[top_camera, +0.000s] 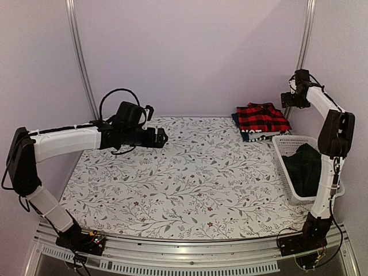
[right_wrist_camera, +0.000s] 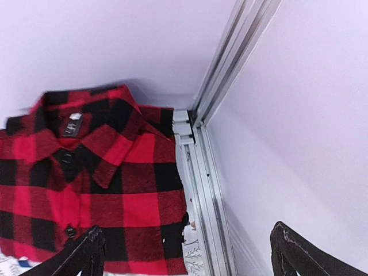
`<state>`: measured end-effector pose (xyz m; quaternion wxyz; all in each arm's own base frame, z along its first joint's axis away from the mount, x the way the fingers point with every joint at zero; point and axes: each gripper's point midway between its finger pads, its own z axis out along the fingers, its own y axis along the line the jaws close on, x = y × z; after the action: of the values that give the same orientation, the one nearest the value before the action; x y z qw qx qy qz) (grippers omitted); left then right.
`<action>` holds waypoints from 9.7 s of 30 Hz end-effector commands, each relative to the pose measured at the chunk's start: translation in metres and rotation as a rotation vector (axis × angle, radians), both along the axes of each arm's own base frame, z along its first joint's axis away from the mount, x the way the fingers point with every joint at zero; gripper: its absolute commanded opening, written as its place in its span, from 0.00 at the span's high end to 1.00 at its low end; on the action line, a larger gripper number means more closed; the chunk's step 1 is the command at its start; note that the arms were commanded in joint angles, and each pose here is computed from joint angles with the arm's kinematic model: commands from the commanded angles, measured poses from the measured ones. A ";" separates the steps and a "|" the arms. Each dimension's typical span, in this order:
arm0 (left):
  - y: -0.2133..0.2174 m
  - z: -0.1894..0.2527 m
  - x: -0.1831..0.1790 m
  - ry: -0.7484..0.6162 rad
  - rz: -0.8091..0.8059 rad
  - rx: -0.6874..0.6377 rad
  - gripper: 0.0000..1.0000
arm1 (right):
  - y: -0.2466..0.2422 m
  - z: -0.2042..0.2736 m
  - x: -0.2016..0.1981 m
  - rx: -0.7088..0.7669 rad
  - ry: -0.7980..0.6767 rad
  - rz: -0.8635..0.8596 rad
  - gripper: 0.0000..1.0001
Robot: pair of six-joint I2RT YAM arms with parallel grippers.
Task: Fold and stack the mixed laundry pile
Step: Pick up the crumpled skirt from the bin, then place the crumpled skirt at the center of the board, then flatten out the crumpled skirt at the center of the board.
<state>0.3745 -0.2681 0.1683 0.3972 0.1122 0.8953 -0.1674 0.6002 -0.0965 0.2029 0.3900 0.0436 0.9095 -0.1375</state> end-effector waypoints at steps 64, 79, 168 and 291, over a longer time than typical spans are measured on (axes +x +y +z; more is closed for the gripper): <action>0.001 0.036 0.010 -0.004 -0.079 -0.208 0.00 | 0.138 0.411 -0.277 0.730 -0.826 0.482 1.00; 0.077 0.062 0.035 -0.023 0.161 -0.255 0.00 | 0.440 0.428 -0.277 1.259 -0.544 1.350 1.00; 0.087 -0.053 -0.231 0.640 -0.070 -0.291 1.00 | 0.540 -0.056 -0.149 0.677 -0.027 1.549 0.19; 0.126 0.096 0.055 0.176 0.100 -0.273 0.00 | 0.303 0.038 -0.125 0.769 0.089 0.529 0.17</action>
<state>0.4637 -0.1382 0.2499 0.3190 -0.0229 0.9063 -0.2763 0.5165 0.1919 0.2431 0.3588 -0.0073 0.8870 0.2907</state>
